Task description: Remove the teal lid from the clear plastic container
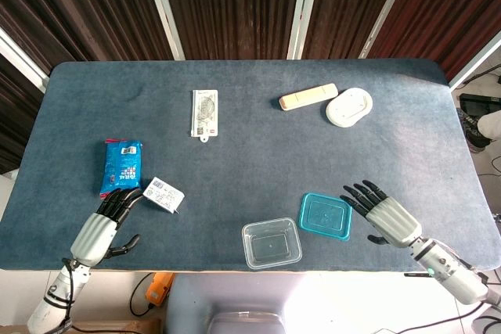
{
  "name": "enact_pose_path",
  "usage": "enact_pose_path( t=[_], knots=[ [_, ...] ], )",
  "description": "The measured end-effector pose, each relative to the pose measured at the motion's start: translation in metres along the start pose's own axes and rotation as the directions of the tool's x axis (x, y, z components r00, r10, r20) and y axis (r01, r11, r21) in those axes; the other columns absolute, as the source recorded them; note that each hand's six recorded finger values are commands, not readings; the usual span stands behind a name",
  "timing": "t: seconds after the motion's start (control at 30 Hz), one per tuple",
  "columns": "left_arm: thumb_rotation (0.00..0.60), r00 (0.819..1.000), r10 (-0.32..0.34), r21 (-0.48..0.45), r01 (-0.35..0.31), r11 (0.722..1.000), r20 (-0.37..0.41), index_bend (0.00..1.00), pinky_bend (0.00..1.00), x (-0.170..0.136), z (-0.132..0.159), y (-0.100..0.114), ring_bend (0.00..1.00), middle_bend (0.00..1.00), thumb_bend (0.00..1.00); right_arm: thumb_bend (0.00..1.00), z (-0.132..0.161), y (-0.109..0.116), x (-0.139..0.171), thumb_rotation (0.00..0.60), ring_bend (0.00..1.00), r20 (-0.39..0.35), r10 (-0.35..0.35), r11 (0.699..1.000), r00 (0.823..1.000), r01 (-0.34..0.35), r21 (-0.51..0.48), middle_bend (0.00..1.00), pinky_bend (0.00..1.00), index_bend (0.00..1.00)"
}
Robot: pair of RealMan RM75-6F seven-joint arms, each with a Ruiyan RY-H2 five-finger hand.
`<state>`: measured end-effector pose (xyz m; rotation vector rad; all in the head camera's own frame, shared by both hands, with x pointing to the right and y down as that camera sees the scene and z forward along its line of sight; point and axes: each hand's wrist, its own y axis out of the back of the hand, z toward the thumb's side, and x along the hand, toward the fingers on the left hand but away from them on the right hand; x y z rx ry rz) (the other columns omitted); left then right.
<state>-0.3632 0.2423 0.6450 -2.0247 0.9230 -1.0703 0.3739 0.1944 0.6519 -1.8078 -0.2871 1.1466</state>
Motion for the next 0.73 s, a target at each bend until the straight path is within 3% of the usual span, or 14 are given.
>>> enact_pose_path(
  t=[0.13, 0.23, 0.37, 0.47, 0.57, 0.7, 0.73],
  knots=[
    [0.6, 0.995, -0.045, 0.038, 0.048, 0.998, -0.087, 0.0, 0.0, -0.02, -0.013, 0.014, 0.0, 0.0, 0.32, 0.12, -0.002, -0.003, 0.022, 0.6, 0.0, 0.046, 0.04, 0.999, 0.998, -0.039, -0.013, 0.0, 0.0, 0.0],
    [0.6, 0.985, -0.048, 0.096, 0.065, 0.993, -0.168, 0.0, 0.0, -0.039, -0.025, 0.025, 0.0, 0.0, 0.32, 0.12, -0.004, 0.009, 0.037, 0.6, 0.0, 0.114, -0.014, 1.0, 0.993, 0.014, -0.003, 0.0, 0.0, 0.0],
    [0.6, 0.957, -0.024, 0.152, 0.071, 0.986, -0.289, 0.0, 0.0, -0.066, -0.034, 0.036, 0.0, 0.0, 0.32, 0.12, -0.005, 0.028, 0.069, 0.6, 0.0, 0.277, -0.106, 0.994, 0.955, 0.106, 0.015, 0.0, 0.0, 0.0],
    [0.6, 0.942, 0.017, 0.18, 0.047, 0.982, -0.336, 0.0, 0.0, -0.079, -0.037, 0.046, 0.0, 0.0, 0.33, 0.12, -0.007, 0.034, 0.092, 0.6, 0.0, 0.403, -0.116, 0.993, 0.908, 0.12, 0.015, 0.0, 0.0, 0.0],
    [0.6, 0.929, 0.081, 0.207, -0.005, 0.978, -0.36, 0.0, 0.0, -0.094, -0.039, 0.055, 0.0, 0.0, 0.33, 0.12, -0.007, 0.038, 0.12, 0.6, 0.0, 0.513, -0.132, 0.988, 0.848, 0.156, -0.003, 0.0, 0.0, 0.0],
    [0.6, 0.923, 0.119, 0.232, -0.033, 0.972, -0.366, 0.0, 0.0, -0.109, -0.04, 0.061, 0.0, 0.0, 0.33, 0.12, -0.013, 0.045, 0.163, 0.6, 0.0, 0.645, -0.185, 0.974, 0.742, 0.228, 0.017, 0.0, 0.0, 0.0],
    [0.6, 0.924, 0.12, 0.228, -0.037, 0.973, -0.362, 0.0, 0.0, -0.109, -0.039, 0.061, 0.0, 0.0, 0.33, 0.12, -0.014, 0.046, 0.166, 0.6, 0.0, 0.657, -0.193, 0.971, 0.729, 0.238, 0.021, 0.0, 0.0, 0.0]
  ],
)
